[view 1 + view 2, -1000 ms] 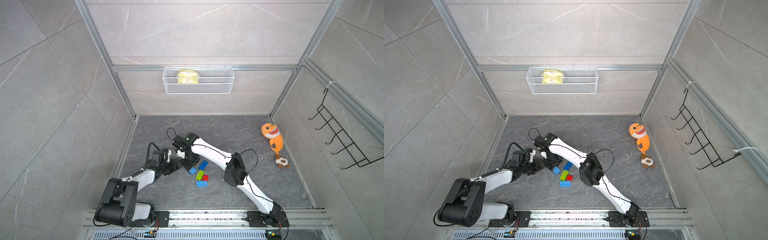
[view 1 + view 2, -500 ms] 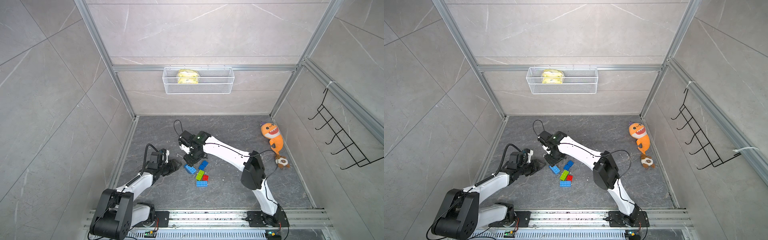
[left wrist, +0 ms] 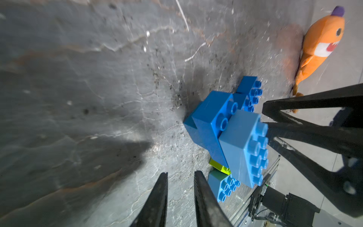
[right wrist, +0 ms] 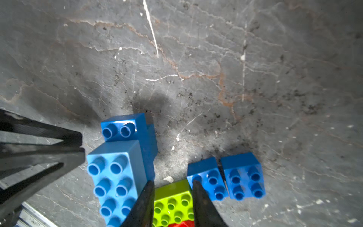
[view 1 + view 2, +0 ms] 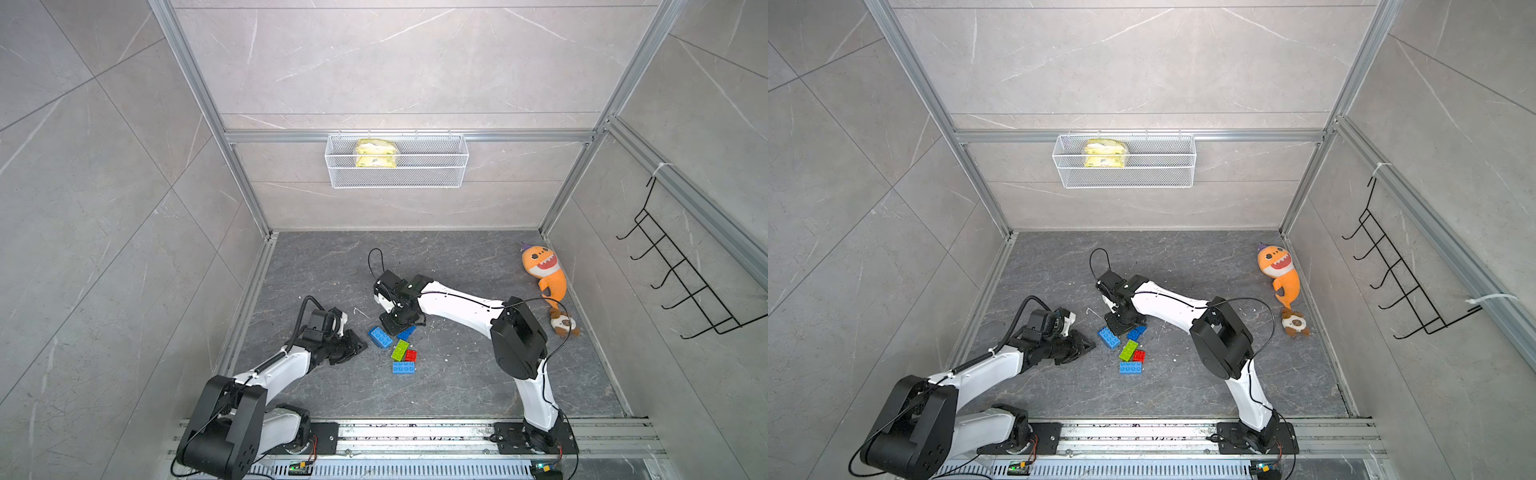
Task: Assemble a heart with lego
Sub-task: Adjust the lego brick at the center of the board.
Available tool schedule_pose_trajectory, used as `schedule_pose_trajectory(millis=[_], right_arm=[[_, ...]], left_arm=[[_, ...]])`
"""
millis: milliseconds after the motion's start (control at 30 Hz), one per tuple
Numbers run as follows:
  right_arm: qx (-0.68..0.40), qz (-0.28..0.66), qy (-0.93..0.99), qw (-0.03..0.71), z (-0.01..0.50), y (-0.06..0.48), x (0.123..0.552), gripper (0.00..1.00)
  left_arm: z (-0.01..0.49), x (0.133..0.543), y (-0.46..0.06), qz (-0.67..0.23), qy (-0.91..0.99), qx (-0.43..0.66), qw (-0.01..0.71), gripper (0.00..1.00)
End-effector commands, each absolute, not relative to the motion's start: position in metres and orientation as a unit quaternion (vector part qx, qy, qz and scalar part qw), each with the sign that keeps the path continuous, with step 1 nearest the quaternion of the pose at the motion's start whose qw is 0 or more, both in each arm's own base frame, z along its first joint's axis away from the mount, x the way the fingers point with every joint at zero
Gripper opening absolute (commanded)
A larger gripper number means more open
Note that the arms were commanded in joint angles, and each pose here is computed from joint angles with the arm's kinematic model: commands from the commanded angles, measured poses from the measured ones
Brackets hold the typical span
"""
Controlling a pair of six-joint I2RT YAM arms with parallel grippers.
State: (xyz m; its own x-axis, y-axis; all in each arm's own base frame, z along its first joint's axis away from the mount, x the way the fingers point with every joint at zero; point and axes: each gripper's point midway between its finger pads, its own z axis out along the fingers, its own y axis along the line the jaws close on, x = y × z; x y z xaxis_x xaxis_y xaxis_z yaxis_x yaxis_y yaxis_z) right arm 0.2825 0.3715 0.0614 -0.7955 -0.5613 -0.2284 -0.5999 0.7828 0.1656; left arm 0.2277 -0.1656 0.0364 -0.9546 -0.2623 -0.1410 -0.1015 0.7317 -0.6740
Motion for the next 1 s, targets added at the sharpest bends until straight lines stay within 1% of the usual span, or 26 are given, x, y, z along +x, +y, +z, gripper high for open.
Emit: schedule_pose_trajectory(millis=[0,267,367,500,633,700,800,900,967], right_arm=[[-0.306,0.143,0.938,0.082,0.068,0.381,0.265,0.35],[-0.305,0.153,0.936,0.082,0.068,0.385,0.245,0.35],[-0.303,0.169,0.934,0.087,0.075,0.389,0.241,0.35],[-0.304,0.158,0.933,0.107,0.093,0.379,0.245,0.36],[-0.305,0.155,0.931,0.126,0.112,0.367,0.254,0.36],[-0.304,0.156,0.93,0.133,0.116,0.364,0.262,0.36],[-0.305,0.164,0.929,0.135,0.116,0.368,0.276,0.36],[-0.308,0.188,0.923,0.132,0.113,0.382,0.29,0.36],[-0.309,0.205,0.921,0.122,0.108,0.392,0.298,0.36]], left_arm=[[0.044,0.245,-0.172,-0.357,0.92,-0.103,0.124,0.27],[0.056,0.279,-0.183,-0.367,0.914,-0.097,0.141,0.28],[0.06,0.286,-0.19,-0.378,0.911,-0.091,0.137,0.29],[0.069,0.287,-0.187,-0.367,0.915,-0.083,0.143,0.3],[0.084,0.284,-0.171,-0.343,0.921,-0.083,0.167,0.31],[0.095,0.28,-0.163,-0.332,0.92,-0.084,0.192,0.3],[0.116,0.269,-0.158,-0.34,0.91,-0.08,0.225,0.3],[0.138,0.249,-0.17,-0.379,0.898,-0.044,0.22,0.29],[0.147,0.231,-0.185,-0.404,0.893,-0.01,0.197,0.28]])
